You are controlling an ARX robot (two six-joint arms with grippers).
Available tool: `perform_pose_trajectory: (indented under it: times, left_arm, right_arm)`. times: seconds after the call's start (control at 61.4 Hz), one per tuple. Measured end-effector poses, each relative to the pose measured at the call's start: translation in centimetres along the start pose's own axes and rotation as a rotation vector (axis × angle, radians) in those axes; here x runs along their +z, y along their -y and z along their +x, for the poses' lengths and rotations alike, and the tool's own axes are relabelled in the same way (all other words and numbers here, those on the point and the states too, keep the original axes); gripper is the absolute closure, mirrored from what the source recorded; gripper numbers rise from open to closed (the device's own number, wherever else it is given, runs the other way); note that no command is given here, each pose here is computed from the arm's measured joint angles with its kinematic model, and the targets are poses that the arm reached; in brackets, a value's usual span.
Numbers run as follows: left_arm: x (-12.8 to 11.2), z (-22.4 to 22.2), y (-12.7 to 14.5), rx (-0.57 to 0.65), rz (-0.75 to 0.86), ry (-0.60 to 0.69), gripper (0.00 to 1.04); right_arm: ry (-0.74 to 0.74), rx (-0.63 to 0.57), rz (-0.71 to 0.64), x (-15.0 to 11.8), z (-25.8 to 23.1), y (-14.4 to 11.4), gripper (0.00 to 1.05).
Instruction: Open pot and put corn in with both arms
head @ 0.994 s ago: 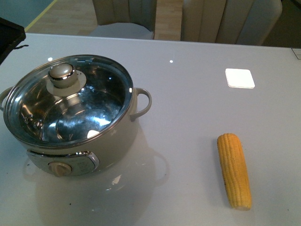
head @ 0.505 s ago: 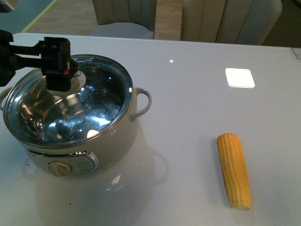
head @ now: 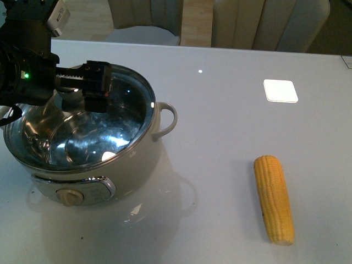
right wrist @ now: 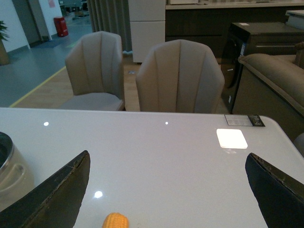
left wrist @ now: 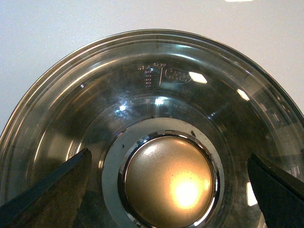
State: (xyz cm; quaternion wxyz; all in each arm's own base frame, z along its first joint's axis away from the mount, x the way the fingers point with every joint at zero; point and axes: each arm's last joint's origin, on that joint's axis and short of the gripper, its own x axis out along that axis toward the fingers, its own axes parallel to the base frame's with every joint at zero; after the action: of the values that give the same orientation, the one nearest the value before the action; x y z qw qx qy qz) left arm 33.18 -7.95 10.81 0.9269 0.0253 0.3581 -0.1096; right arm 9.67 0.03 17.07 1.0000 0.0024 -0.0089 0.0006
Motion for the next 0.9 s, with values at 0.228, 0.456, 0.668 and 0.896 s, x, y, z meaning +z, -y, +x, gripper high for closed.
perform_pose_trajectory:
  times: [0.228,0.456,0.668,0.896]
  left_arm:
    - [0.0,0.4,0.0,0.037,0.003,0.008,0.07]
    - [0.1,0.8,0.1,0.052,-0.002,0.008,0.07]
    - [0.3,1.1,0.4,0.052,-0.002,0.011,0.07]
    - [0.5,1.3,0.5,0.051,-0.011,0.014,0.07]
  right_arm:
    - [0.000,0.000,0.000,0.0,0.0,0.0,0.09]
    - [0.000,0.000,0.000,0.0,0.0,0.0,0.09]
    - [0.000,0.000,0.000,0.0,0.0,0.0,0.09]
    - [0.000,0.000,0.000,0.0,0.0,0.0,0.09]
